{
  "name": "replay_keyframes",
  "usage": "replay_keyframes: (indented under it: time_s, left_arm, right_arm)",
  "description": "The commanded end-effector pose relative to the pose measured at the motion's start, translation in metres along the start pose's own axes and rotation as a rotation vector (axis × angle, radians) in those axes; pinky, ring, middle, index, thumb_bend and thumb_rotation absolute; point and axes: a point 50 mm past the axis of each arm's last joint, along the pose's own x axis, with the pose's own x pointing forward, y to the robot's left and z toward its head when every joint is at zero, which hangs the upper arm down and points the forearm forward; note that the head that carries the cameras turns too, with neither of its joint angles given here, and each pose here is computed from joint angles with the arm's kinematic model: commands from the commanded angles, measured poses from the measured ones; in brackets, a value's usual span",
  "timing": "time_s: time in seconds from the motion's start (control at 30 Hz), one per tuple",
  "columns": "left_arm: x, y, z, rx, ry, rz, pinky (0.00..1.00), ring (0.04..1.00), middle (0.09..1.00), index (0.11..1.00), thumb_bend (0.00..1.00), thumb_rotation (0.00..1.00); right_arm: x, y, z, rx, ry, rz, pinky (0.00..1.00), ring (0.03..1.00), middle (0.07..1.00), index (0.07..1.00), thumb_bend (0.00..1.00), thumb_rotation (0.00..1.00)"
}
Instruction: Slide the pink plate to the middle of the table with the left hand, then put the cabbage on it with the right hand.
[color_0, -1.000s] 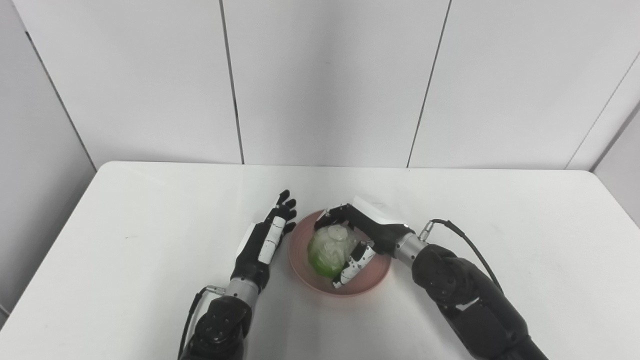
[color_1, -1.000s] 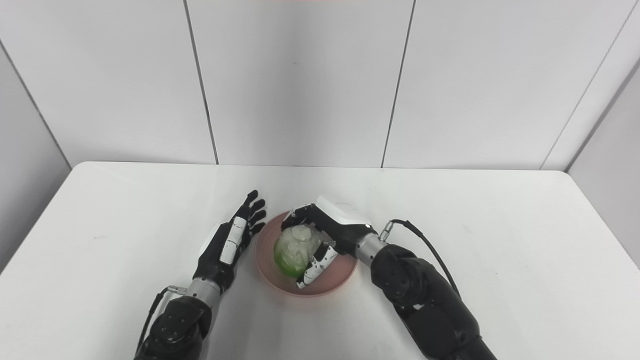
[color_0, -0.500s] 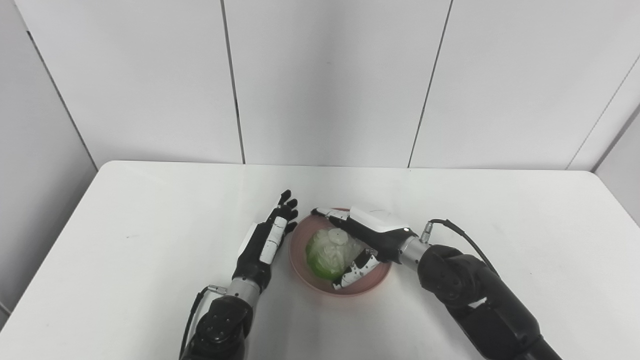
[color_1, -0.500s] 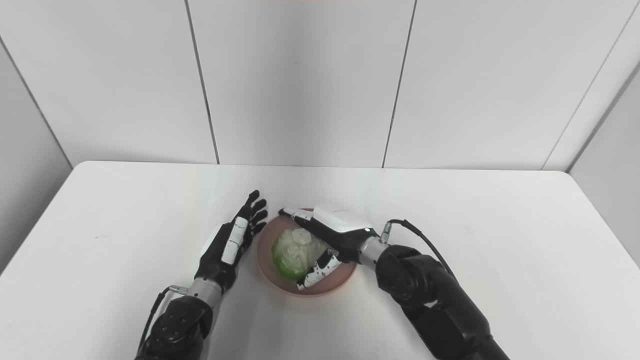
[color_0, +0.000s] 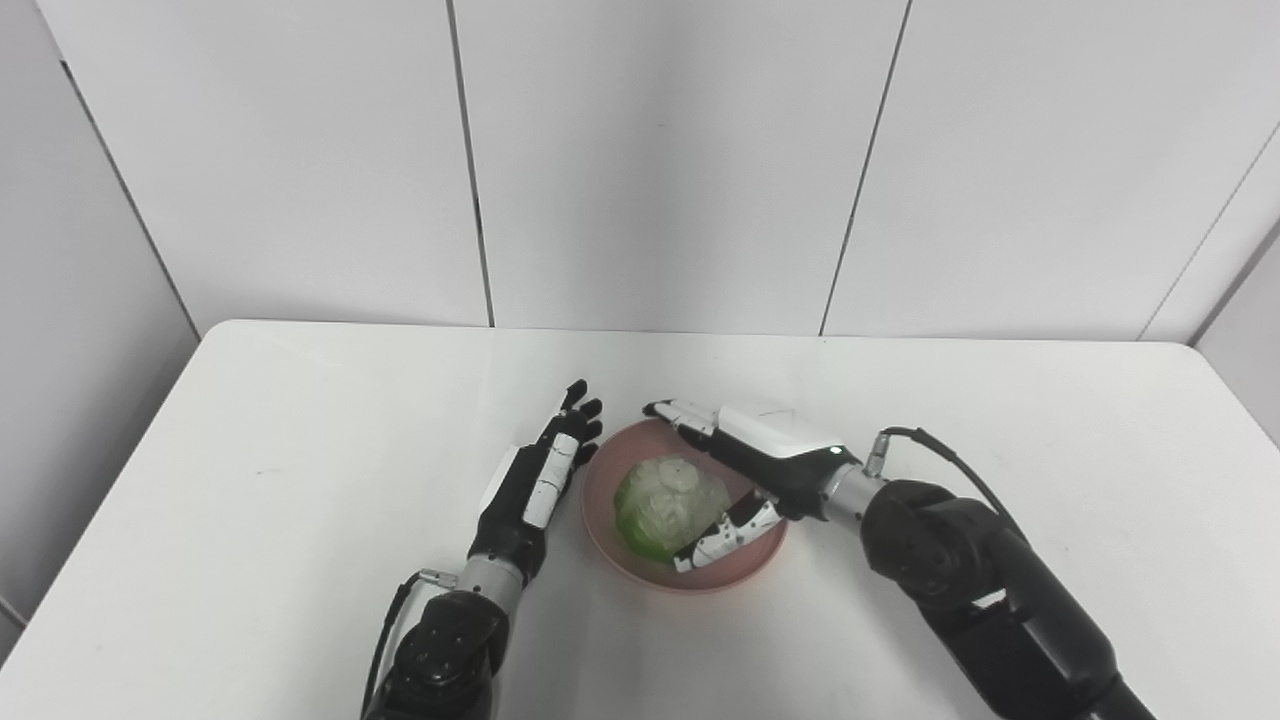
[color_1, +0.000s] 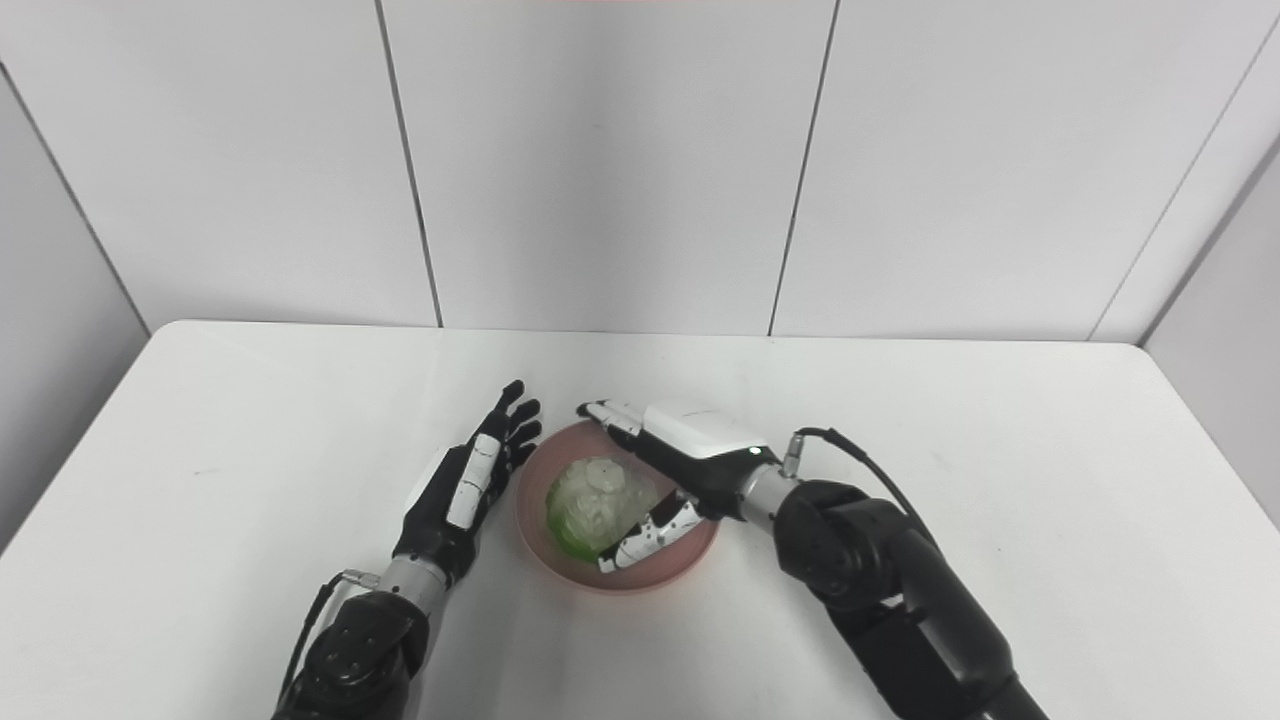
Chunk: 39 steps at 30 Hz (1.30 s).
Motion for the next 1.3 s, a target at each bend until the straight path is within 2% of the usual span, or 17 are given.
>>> replay_keyframes:
  time_s: [0.0,0.17,0.37,0.43,0.5,0.57,0.6,0.7,0.8,0.9,1.0,1.03,1.1,1.17,1.23,1.27]
  left_arm:
    - [-0.005,-0.016,-0.02,-0.008,0.127,-0.076,0.91,0.947,0.956,0.964,0.83,1.0]
    - [-0.006,-0.016,-0.02,-0.003,0.125,-0.074,0.91,0.946,0.955,0.961,0.82,1.0]
    - [-0.006,-0.014,-0.022,-0.002,0.138,-0.067,0.93,0.949,0.954,0.963,0.82,1.0]
    - [-0.006,-0.013,-0.023,-0.005,0.139,-0.063,0.93,0.951,0.956,0.965,0.83,1.0]
    - [-0.007,-0.012,-0.023,-0.013,0.134,-0.066,0.94,0.957,0.961,0.969,0.84,1.0]
    - [-0.007,-0.011,-0.022,-0.031,0.121,-0.067,0.95,0.962,0.967,0.975,0.83,1.0]
    - [-0.006,-0.011,-0.022,-0.036,0.113,-0.064,0.95,0.963,0.969,0.976,0.82,1.0]
    - [-0.007,-0.007,-0.022,-0.029,0.093,-0.065,0.96,0.965,0.974,0.978,0.81,1.0]
    - [-0.01,-0.004,-0.02,-0.02,0.057,-0.05,0.97,0.973,0.988,0.988,0.81,1.0]
    - [-0.013,-0.003,-0.017,-0.009,0.026,-0.021,0.93,0.955,0.978,0.977,0.77,1.0]
    - [-0.014,-0.002,-0.014,0.004,0.033,0.025,0.95,0.97,0.985,0.987,0.77,1.0]
    - [-0.015,-0.001,-0.013,0.013,0.037,0.038,0.96,0.978,0.992,0.994,0.82,1.0]
    - [-0.018,0.002,-0.012,0.036,0.035,0.054,0.97,0.98,0.994,0.994,0.84,1.0]
    - [-0.021,0.007,-0.01,0.115,0.028,0.062,0.96,0.99,0.999,0.999,0.92,1.0]
    - [-0.025,0.01,-0.01,0.147,0.007,0.086,0.97,0.996,1.0,1.0,0.93,1.0]
    - [-0.026,0.011,-0.01,0.145,-0.004,0.099,0.99,0.999,0.999,0.999,0.92,1.0]
  right_arm:
    - [-0.002,-0.027,0.006,-0.013,-0.017,-0.074,0.95,1.0,1.0,1.0,1.0,0.5]
    - [-0.007,-0.04,0.003,-0.016,-0.019,-0.102,0.96,1.0,1.0,1.0,1.0,0.54]
    - [-0.014,-0.055,0.0,0.03,-0.023,-0.172,0.94,0.998,1.0,1.0,1.0,0.57]
    - [-0.017,-0.057,-0.002,0.053,-0.018,-0.2,0.92,0.994,1.0,1.0,1.0,0.58]
    - [-0.02,-0.058,-0.005,0.104,-0.005,-0.231,0.82,0.971,1.0,1.0,1.0,0.6]
    - [-0.022,-0.056,-0.009,0.164,-0.003,-0.265,0.79,0.957,1.0,1.0,1.0,0.65]
    - [-0.024,-0.053,-0.013,0.191,-0.002,-0.28,0.79,0.957,1.0,1.0,1.0,0.67]
    - [-0.026,-0.045,-0.023,0.264,0.016,-0.325,0.87,0.985,1.0,1.0,0.99,0.87]
    - [-0.029,-0.033,-0.031,0.361,0.07,-0.365,0.91,0.999,1.0,1.0,0.94,0.98]
    - [-0.03,-0.022,-0.039,0.457,0.101,-0.407,0.92,1.0,1.0,1.0,0.91,1.0]
    - [-0.03,-0.003,-0.047,0.633,0.093,-0.492,0.97,1.0,1.0,1.0,0.91,1.0]
    - [-0.03,0.003,-0.048,0.665,0.085,-0.519,0.99,1.0,1.0,1.0,0.87,1.0]
    - [-0.029,0.014,-0.052,0.717,0.079,-0.547,0.99,1.0,1.0,1.0,0.85,1.0]
    - [-0.03,0.025,-0.056,0.809,0.098,-0.565,1.0,1.0,1.0,1.0,0.88,1.0]
    - [-0.031,0.036,-0.058,0.863,0.112,-0.581,1.0,1.0,1.0,1.0,0.89,1.0]
    - [-0.032,0.04,-0.057,0.877,0.116,-0.587,1.0,1.0,1.0,1.0,0.85,1.0]
